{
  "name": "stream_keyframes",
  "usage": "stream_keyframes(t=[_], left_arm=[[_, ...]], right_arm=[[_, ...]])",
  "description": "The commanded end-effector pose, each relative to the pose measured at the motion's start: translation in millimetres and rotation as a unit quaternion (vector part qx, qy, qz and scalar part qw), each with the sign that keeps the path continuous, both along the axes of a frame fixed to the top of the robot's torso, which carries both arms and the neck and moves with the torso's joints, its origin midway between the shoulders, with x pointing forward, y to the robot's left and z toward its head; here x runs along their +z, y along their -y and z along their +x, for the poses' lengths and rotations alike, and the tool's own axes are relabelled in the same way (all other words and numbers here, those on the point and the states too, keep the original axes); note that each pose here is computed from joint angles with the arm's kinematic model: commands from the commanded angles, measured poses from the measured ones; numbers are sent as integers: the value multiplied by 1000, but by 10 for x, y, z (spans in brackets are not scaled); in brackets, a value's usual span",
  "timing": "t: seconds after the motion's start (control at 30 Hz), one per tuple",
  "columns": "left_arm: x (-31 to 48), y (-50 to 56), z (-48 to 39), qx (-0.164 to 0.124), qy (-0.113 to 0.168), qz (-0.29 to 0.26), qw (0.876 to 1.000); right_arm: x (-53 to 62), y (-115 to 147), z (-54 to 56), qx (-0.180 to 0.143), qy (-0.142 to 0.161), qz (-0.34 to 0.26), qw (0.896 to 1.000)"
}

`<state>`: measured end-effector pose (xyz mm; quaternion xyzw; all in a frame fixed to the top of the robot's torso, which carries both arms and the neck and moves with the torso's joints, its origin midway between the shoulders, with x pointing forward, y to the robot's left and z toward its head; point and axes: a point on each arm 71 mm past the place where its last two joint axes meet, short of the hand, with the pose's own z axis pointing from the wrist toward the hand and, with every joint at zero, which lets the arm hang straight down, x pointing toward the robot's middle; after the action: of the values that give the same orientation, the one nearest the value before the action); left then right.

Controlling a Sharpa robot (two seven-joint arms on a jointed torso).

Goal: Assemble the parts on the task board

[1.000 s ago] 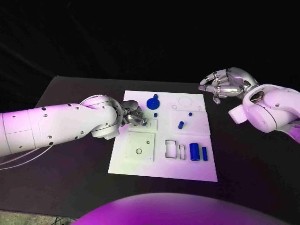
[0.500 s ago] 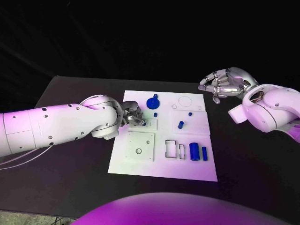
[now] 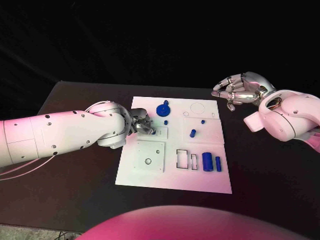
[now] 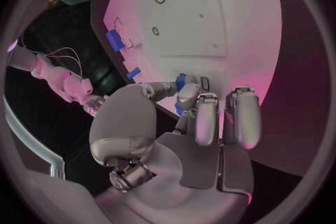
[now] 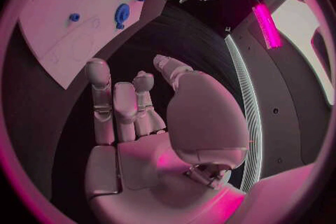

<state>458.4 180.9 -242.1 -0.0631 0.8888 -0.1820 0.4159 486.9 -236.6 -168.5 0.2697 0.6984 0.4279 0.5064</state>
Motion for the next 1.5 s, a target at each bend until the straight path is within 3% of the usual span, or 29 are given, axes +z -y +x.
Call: stream_keyframes(t=[0.03, 1.5], left_arm=[[-23, -1, -11, -5, -9, 12, 1000], [-42, 47, 5, 5, -29, -6, 1000]], right_arm=[[-3, -8, -5, 6, 0, -3, 1000], [-7, -12, -4, 7, -2, -3, 1000]])
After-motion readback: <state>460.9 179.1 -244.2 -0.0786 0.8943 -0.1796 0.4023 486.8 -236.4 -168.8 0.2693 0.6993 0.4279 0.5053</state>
